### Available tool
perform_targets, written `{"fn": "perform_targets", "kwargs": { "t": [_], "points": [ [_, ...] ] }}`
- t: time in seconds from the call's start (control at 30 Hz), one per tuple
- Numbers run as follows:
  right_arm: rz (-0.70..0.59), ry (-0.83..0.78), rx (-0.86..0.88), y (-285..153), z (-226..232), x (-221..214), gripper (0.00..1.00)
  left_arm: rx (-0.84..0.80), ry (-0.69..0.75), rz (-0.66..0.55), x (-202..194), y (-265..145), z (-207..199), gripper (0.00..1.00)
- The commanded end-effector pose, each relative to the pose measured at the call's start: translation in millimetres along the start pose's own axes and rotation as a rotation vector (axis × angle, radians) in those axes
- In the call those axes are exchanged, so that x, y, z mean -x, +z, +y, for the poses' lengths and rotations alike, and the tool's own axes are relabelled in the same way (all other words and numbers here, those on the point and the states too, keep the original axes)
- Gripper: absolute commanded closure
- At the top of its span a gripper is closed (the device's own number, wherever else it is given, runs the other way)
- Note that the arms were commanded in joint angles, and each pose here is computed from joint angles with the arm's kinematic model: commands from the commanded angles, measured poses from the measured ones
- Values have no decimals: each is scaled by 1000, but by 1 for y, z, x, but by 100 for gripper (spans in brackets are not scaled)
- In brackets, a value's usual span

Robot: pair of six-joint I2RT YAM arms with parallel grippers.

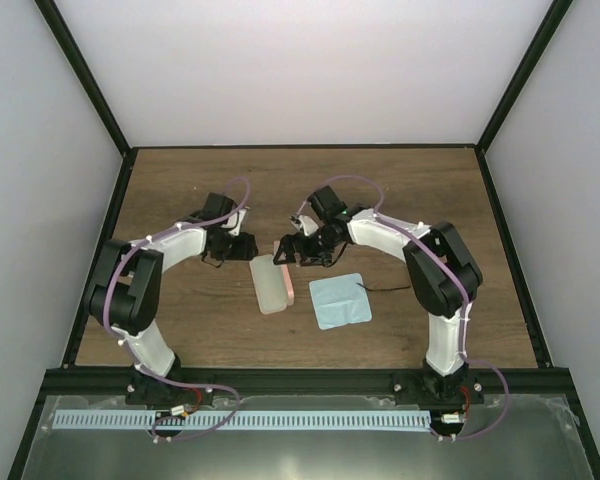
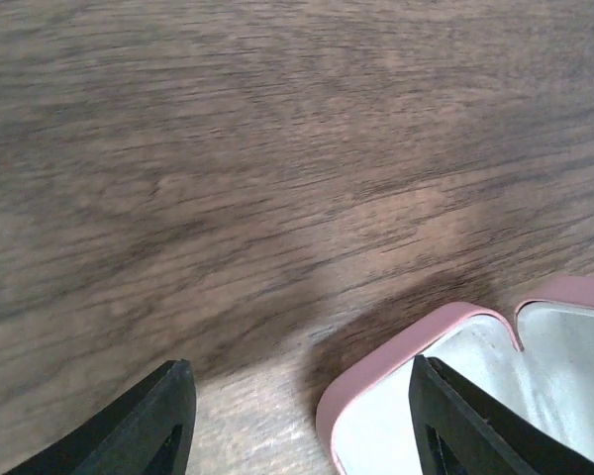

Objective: Organize the sunglasses
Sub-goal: Place the sunglasses case at the center of the board, then adjust the sunglasses case at the center of the board.

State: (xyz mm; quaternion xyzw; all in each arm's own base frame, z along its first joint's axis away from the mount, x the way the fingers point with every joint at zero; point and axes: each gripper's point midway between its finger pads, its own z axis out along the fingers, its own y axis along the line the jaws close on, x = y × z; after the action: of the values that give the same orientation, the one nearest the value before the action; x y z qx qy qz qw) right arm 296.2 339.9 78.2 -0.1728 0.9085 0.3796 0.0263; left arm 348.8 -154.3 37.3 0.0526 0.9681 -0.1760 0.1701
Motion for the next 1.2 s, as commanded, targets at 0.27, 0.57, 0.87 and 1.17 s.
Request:
{"fn": "perform_targets", "kwargs": {
  "t": [0.27,0.57,0.87,1.17],
  "points": [
    [-158,8,-44,-62,-1,27,0,-93,220,92,-10,23,-27,47],
    [-153,37,-66,-63,-14,21,1,-46,234,137,-23,37,-22,69],
    [-172,33,-86,-70,-14,22,1,-24,166,120,-32,27,-18,96],
    [-275,87,-176,-103,-21,32,1,144,-111,-5,-40,4,13,96]
  ]
}}
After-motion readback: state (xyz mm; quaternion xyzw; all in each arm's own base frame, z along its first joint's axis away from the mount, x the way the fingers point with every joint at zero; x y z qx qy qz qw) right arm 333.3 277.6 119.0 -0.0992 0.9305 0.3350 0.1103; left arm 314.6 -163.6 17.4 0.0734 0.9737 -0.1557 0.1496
